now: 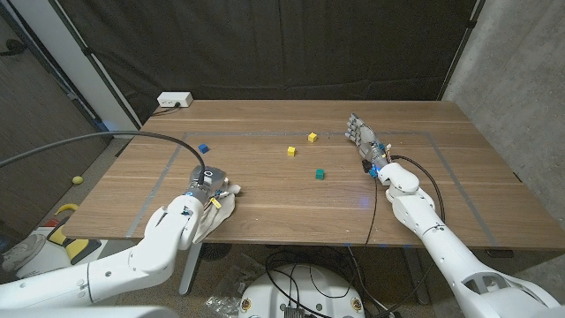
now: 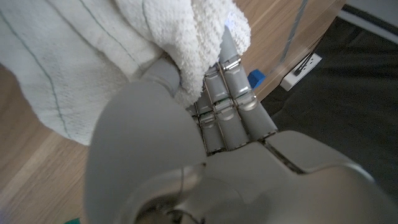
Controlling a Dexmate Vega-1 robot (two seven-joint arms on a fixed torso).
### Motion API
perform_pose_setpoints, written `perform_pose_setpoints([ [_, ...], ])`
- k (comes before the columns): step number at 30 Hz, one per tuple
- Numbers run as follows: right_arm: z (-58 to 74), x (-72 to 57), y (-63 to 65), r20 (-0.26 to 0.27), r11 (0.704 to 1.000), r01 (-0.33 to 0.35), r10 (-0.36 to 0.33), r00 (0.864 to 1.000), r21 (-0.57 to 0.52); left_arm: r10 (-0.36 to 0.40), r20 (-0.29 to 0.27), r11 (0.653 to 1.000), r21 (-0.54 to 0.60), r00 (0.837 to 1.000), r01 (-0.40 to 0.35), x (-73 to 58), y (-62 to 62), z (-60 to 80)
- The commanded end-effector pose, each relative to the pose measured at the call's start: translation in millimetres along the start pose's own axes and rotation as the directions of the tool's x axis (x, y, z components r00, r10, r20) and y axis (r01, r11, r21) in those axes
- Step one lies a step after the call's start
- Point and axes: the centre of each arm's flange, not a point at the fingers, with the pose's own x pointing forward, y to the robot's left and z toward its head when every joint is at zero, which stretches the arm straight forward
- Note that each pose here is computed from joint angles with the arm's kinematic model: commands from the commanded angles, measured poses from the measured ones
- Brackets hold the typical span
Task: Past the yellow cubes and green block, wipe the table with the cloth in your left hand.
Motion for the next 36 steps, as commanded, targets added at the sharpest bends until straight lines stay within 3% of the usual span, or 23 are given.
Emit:
perform_pose_setpoints([
  [1,2.9,-7.4,-6.9,0.001,1.0,0.023,-0.023,1.0,-0.011,0.071,0.416,0.971,-0.236,0.907,0.031,19.2,20.8,77.3],
  [8,1.7,-7.5,-6.6,0.003,1.0,0.027,-0.027,1.0,-0.005,0.086,0.563,0.949,-0.299,0.822,0.105,15.4,36.5,102.6],
  [11,1.0,-7.9,-6.2,0.004,1.0,0.026,-0.026,1.0,-0.004,0.106,0.586,0.948,-0.304,0.803,0.097,11.4,44.7,105.2],
  [14,0.3,-8.7,-5.9,0.004,1.0,0.028,-0.028,1.0,0.0,0.12,0.595,0.945,-0.314,0.795,0.092,8.9,50.8,104.0],
  [18,-0.4,-9.2,-5.7,0.005,1.0,0.028,-0.028,1.0,0.002,0.125,0.584,0.948,-0.308,0.802,0.076,7.3,54.4,100.9],
  [22,-1.1,-9.4,-4.9,0.005,1.0,0.025,-0.025,1.0,0.005,0.121,0.561,0.954,-0.293,0.819,0.06,7.5,53.6,96.8],
  [30,-4.0,-8.7,-4.1,0.0,1.0,0.023,-0.023,1.0,0.01,0.092,0.485,0.972,-0.232,0.87,0.026,10.4,47.4,85.0],
  [36,-5.5,-7.7,-4.2,-0.005,1.0,0.021,-0.02,1.0,0.011,0.055,0.387,0.987,-0.158,0.92,0.008,13.9,42.2,73.7],
])
